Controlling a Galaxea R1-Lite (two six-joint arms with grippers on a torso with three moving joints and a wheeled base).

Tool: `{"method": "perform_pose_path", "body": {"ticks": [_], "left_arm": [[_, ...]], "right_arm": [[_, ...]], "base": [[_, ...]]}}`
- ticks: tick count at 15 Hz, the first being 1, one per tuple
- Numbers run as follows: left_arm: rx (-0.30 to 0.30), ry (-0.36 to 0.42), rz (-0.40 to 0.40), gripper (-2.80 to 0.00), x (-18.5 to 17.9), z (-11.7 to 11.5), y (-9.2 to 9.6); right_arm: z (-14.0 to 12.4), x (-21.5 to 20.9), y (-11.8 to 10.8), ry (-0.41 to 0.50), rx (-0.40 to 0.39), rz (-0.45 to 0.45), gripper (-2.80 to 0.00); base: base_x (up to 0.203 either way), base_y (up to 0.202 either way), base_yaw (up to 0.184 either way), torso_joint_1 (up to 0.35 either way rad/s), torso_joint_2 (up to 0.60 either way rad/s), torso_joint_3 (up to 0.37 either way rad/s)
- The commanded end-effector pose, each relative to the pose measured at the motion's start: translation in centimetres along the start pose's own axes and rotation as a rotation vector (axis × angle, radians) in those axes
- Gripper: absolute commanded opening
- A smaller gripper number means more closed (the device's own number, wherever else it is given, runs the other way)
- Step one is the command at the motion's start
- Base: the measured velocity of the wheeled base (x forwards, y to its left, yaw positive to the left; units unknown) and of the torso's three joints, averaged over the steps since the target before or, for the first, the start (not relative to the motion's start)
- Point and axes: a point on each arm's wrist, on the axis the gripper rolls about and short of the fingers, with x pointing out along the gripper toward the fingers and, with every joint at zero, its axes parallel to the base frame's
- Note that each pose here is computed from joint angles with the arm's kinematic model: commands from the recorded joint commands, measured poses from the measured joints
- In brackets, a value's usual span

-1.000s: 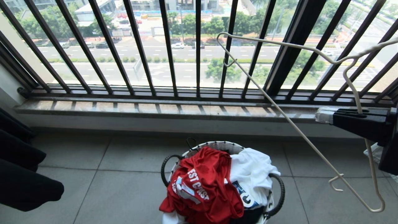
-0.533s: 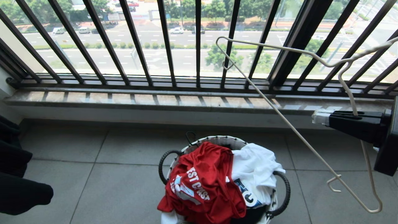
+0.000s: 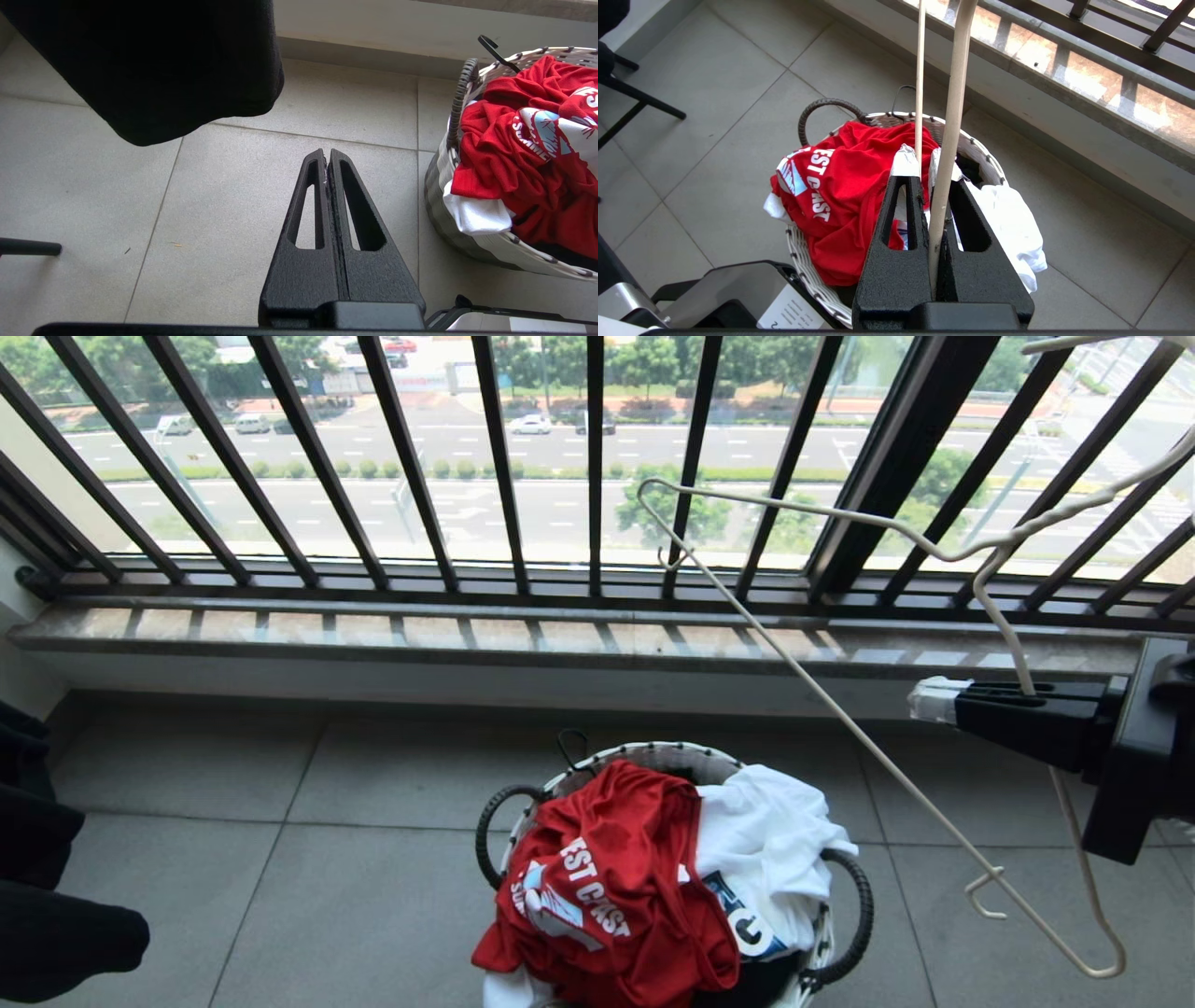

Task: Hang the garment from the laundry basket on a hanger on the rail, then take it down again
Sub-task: Pick up clothes from the basket

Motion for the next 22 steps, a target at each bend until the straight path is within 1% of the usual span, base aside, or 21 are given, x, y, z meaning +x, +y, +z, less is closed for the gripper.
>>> {"method": "perform_pose_path", "body": {"ticks": [1,6,9,10,11,12,13,14,16,19,21,22], "left_arm": [[-0.001,0.001,0.001,-2.80,0.0,0.0,0.0],[-0.007,0.000,0.003,-2.80,0.0,0.0,0.0],[-0.006,-0.009,0.008,-2.80,-0.1,0.2,0.0],[-0.008,-0.028,0.007,-2.80,-0.3,0.9,-0.1],[-0.011,-0.057,0.002,-2.80,-0.6,2.2,-0.2],[-0.011,-0.053,-0.002,-2.80,-0.7,3.6,-0.3],[-0.009,-0.020,-0.013,-2.80,-0.3,4.9,-0.4],[-0.007,0.036,-0.040,-2.80,0.5,6.3,-0.7],[-0.010,0.151,-0.121,-2.80,2.9,8.9,-1.3],[-0.029,0.330,-0.263,-2.80,8.6,12.7,-2.4],[-0.023,0.454,-0.376,-2.80,13.4,14.1,-4.0],[-0.010,0.519,-0.423,-2.80,15.7,14.3,-5.3]], "right_arm": [[0.2,-0.2,0.0,-0.010,-0.003,-0.002,-2.80],[0.8,-1.3,0.0,-0.054,-0.010,-0.010,-2.80],[1.4,-2.9,0.2,-0.107,-0.017,-0.014,-2.80],[1.6,-3.3,0.2,-0.120,-0.019,-0.015,-2.80],[1.7,-3.5,0.2,-0.126,-0.020,-0.016,-2.80],[1.7,-3.6,0.2,-0.129,-0.020,-0.016,-2.80],[1.7,-3.6,0.2,-0.129,-0.020,-0.014,-2.80],[1.8,-3.7,0.2,-0.134,-0.021,-0.015,-2.80],[1.8,-4.1,0.3,-0.144,-0.022,-0.016,-2.80],[2.1,-4.5,0.2,-0.161,-0.023,-0.027,-2.80],[2.1,-4.5,0.1,-0.159,-0.022,-0.035,-2.80],[2.0,-4.4,0.0,-0.152,-0.020,-0.047,-2.80]], "base": [[0.000,0.000,0.000,0.000,0.00,0.000],[0.000,0.000,0.000,0.000,0.00,0.000],[0.000,0.000,0.000,0.000,0.00,0.000],[0.000,0.000,0.000,0.000,0.00,0.000],[0.000,0.000,0.000,0.000,0.00,0.000],[0.000,0.000,0.000,0.000,0.00,0.000],[0.000,0.000,0.000,0.000,0.00,0.000],[0.000,0.000,0.000,0.000,0.00,0.000],[0.000,0.000,0.000,0.000,0.00,0.000],[0.000,0.000,0.000,0.000,0.00,0.000],[0.000,0.000,0.000,0.000,0.00,0.000],[0.000,0.000,0.000,0.000,0.00,0.000]]}}
